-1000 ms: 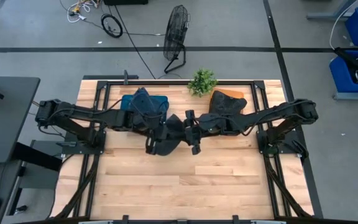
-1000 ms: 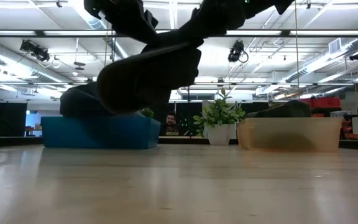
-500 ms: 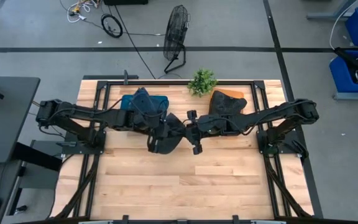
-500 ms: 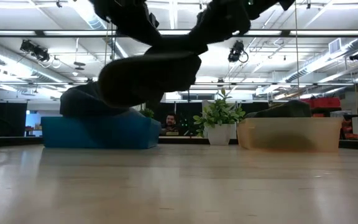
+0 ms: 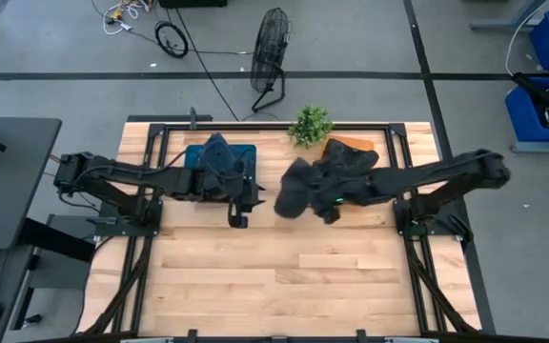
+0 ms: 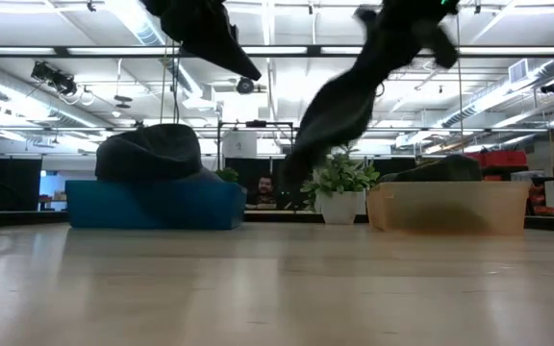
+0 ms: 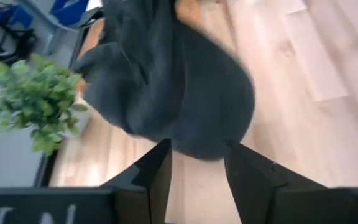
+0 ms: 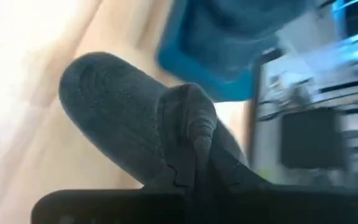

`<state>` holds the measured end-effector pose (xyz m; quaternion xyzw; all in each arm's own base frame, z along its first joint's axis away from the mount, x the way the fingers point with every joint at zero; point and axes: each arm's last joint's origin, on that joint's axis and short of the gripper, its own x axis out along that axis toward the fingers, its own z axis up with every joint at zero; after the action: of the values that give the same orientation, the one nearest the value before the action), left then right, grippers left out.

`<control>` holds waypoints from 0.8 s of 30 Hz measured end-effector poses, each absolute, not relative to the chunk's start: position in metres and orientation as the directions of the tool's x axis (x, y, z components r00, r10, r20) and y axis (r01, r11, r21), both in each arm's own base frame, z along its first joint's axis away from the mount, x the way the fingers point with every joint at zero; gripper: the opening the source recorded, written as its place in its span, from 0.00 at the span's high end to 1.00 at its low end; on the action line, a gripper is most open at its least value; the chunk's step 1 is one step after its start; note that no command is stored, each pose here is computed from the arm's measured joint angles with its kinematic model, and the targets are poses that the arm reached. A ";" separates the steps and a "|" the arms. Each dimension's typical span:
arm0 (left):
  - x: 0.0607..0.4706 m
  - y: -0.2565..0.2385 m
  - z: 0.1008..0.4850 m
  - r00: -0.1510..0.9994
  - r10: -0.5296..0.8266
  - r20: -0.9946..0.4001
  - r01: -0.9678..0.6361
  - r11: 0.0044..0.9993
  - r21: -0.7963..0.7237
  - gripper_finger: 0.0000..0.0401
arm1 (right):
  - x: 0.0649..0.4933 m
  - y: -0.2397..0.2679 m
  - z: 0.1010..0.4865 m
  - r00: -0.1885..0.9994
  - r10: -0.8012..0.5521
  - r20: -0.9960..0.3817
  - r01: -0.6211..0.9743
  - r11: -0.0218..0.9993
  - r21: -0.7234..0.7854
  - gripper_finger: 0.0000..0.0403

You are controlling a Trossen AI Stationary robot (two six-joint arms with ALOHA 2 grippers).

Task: Pick & Place hat
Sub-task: Put the black cap into the orange bin

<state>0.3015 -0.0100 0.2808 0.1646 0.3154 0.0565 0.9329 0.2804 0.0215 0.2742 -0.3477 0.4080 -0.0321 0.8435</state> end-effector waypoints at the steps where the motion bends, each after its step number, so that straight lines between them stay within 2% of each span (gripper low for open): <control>1: 0.301 -0.010 0.281 0.792 0.226 -0.568 -0.015 0.936 0.352 0.62 | 0.272 0.022 0.283 0.673 -0.352 -0.650 -0.225 0.740 -0.634 0.98; 7: 0.301 -0.008 0.281 0.784 0.269 -0.560 -0.054 0.927 0.370 0.62 | 0.209 0.011 0.316 0.619 -0.446 -0.646 -0.270 0.652 -0.709 0.98; 13: 0.301 -0.007 0.282 0.773 0.321 -0.548 -0.110 0.917 0.383 0.62 | 0.163 -0.002 0.319 0.482 -0.471 -0.739 -0.327 0.686 -0.650 0.98; 19: 0.300 -0.005 0.282 0.756 0.378 -0.534 -0.152 0.895 0.419 0.62 | 0.158 -0.008 0.308 0.450 -0.448 -0.773 -0.340 0.715 -0.611 0.98; 24: 0.300 -0.005 0.282 0.755 0.381 -0.534 -0.154 0.895 0.420 0.62 | 0.166 -0.016 0.295 0.446 -0.554 -0.703 -0.387 0.589 -0.709 0.98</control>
<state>0.3004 -0.0046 0.2817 0.1778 0.3186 0.1453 0.9196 0.1656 -0.0165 0.2951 -0.4495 0.5231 -0.0576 0.7218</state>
